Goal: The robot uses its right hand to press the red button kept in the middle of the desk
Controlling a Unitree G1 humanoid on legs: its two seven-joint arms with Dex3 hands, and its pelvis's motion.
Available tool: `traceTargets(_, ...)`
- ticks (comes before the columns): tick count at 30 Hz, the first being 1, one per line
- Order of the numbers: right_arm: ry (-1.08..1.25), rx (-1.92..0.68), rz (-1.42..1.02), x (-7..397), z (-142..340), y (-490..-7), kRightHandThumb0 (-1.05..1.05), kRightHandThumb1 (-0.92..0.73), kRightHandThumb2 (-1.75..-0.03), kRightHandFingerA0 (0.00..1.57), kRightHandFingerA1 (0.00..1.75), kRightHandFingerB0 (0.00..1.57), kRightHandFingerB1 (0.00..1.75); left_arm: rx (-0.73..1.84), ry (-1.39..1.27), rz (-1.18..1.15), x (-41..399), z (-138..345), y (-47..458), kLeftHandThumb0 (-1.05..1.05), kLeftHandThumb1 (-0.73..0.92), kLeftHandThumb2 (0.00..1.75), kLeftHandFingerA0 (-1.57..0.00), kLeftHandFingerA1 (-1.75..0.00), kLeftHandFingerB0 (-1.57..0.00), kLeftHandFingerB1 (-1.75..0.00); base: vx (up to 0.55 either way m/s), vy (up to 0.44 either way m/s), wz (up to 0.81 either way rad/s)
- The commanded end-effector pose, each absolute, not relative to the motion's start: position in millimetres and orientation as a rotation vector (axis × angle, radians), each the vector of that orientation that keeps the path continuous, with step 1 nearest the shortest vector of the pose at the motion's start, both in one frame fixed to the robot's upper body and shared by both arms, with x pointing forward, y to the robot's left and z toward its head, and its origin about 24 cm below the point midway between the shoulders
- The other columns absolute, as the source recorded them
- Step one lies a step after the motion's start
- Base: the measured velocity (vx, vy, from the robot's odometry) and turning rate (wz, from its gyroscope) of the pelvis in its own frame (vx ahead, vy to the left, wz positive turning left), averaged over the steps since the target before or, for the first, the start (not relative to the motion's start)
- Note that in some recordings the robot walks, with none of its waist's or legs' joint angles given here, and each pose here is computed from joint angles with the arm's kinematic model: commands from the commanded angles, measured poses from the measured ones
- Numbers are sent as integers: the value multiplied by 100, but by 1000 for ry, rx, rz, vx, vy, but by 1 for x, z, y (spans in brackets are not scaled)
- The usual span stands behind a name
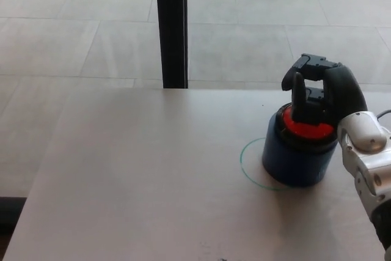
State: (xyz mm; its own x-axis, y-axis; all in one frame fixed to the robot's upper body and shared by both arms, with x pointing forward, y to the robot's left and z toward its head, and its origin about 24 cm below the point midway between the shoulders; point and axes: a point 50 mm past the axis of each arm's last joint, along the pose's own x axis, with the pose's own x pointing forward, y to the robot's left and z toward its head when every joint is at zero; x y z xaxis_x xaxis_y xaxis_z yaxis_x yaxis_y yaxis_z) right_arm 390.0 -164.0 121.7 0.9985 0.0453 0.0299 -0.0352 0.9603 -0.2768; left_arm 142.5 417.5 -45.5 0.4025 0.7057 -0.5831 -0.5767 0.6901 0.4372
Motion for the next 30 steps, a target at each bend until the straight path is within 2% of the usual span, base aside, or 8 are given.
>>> traceTargets(1,103,-271,8,385,95,-168,-21,-45,-124,98,175,80,159,183,815,842,137,-41,425,-50,92,109,-47,-121,-36,-101,0,0,0)
traceTargets(7,-14,-57,66,394,131,-136,-19,-50,-124,90,175,75,162,179,822,837,135,-43,424,-52,92,108,-44,-118,-35,-98,0,0,0)
traceTargets(8,-36,-35,79,395,139,-132,-19,-52,-125,91,175,75,162,181,819,832,134,-43,424,-52,92,115,-56,-101,-43,-87,0,0,0)
traceTargets(9,-49,-16,87,396,145,-130,-18,-50,-128,90,175,74,163,184,819,829,133,-43,424,-52,92,110,-46,-119,-34,-97,0,0,0)
traceTargets(14,-137,37,107,406,190,-127,-22,-50,-126,92,175,76,164,185,837,854,129,-45,424,-53,92,108,-48,-119,-36,-99,0,0,0)
traceTargets(18,-275,58,60,410,247,-151,-13,-46,-142,96,175,77,159,183,838,856,125,-46,424,-53,92,112,-61,-106,-52,-95,0,0,0)
traceTargets(23,-321,56,0,407,279,-192,-19,-46,-134,94,175,75,167,169,850,862,119,-48,425,-52,92,110,-44,-118,-32,-96,0,0,0)
traceTargets(30,-331,13,-147,389,298,-263,-16,-51,-128,91,175,74,161,183,864,869,117,-48,426,-52,92,106,-48,-118,-37,-97,0,0,0)
